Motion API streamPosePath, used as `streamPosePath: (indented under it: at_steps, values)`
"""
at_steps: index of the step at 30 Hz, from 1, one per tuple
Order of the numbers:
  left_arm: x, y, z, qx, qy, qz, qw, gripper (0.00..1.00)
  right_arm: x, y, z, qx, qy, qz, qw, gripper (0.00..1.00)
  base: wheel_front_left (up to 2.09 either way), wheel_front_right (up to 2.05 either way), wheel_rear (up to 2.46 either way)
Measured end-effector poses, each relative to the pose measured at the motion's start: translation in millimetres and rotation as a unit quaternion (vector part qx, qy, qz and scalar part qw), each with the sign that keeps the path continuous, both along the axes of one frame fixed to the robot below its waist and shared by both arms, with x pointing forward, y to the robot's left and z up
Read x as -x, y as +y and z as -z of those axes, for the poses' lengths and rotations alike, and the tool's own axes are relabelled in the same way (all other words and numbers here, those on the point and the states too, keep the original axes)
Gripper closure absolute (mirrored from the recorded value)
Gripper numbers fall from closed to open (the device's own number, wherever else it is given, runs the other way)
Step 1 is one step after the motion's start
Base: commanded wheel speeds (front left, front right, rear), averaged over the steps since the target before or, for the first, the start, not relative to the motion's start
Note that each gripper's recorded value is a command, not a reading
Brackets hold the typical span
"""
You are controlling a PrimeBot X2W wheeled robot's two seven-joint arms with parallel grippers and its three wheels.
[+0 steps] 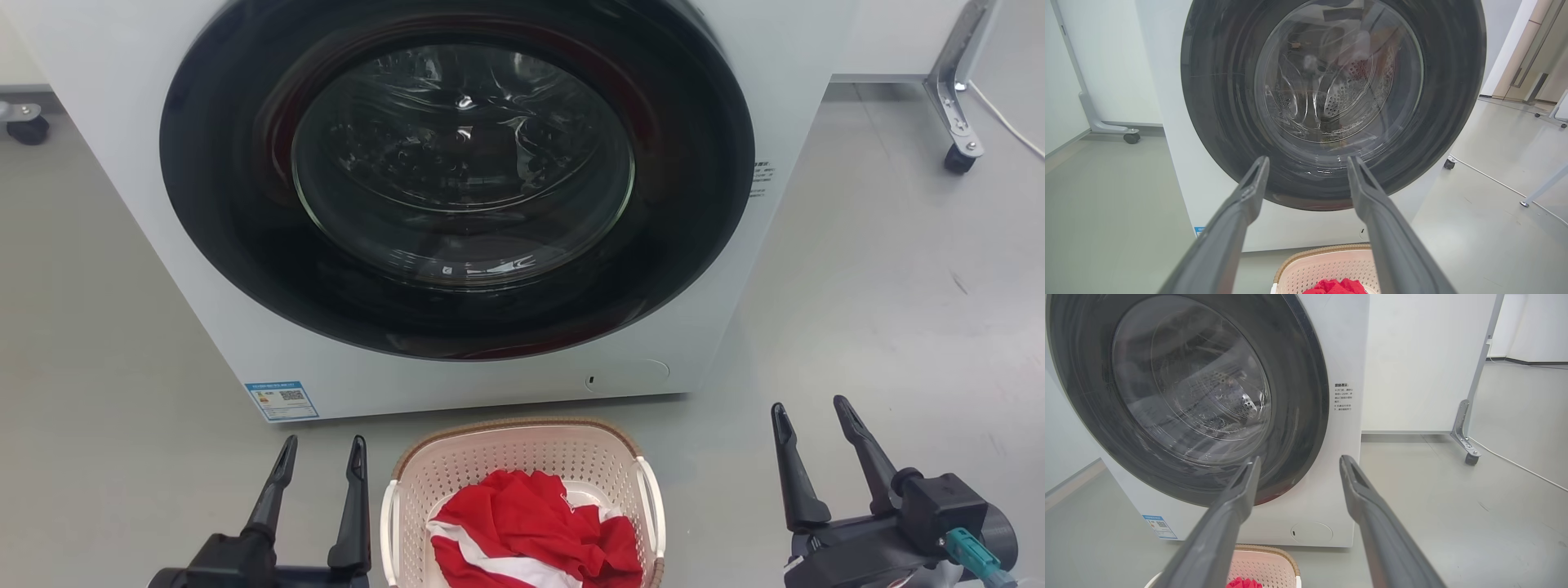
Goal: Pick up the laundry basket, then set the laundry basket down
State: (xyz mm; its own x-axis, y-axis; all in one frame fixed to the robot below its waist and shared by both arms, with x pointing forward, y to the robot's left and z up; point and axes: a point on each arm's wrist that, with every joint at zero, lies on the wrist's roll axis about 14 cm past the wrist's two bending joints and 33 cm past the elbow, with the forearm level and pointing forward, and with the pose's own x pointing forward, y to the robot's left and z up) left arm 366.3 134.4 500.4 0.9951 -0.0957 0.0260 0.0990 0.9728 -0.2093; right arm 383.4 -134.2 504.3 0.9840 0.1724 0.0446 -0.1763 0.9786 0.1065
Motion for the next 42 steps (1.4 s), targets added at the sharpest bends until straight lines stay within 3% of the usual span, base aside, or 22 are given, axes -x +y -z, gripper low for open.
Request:
streamPosePath:
  at_steps: [21,22,29,42]
  values:
    - [5.6,4.8,1.6,-0.003,0.025,-0.009,1.0,0.0,6.1,-5.3,-10.1,0.005,-0.018,0.01,1.0,0.0,0.0,0.0,0.0]
    - [5.7,4.7,0.9,-0.003,0.023,-0.009,1.0,1.0,6.0,-5.4,-10.8,0.005,-0.019,0.01,1.0,1.0,0.0,0.0,0.0]
    - [12.7,4.5,21.0,-0.006,0.057,-0.011,0.998,1.0,13.7,-2.9,10.9,0.0,0.017,0.012,1.0,1.0,0.0,0.0,0.0]
    - [12.2,14.6,28.9,0.072,0.086,-0.027,0.993,1.0,10.3,-17.5,17.2,-0.08,0.055,0.04,0.994,1.0,0.0,0.0,0.0]
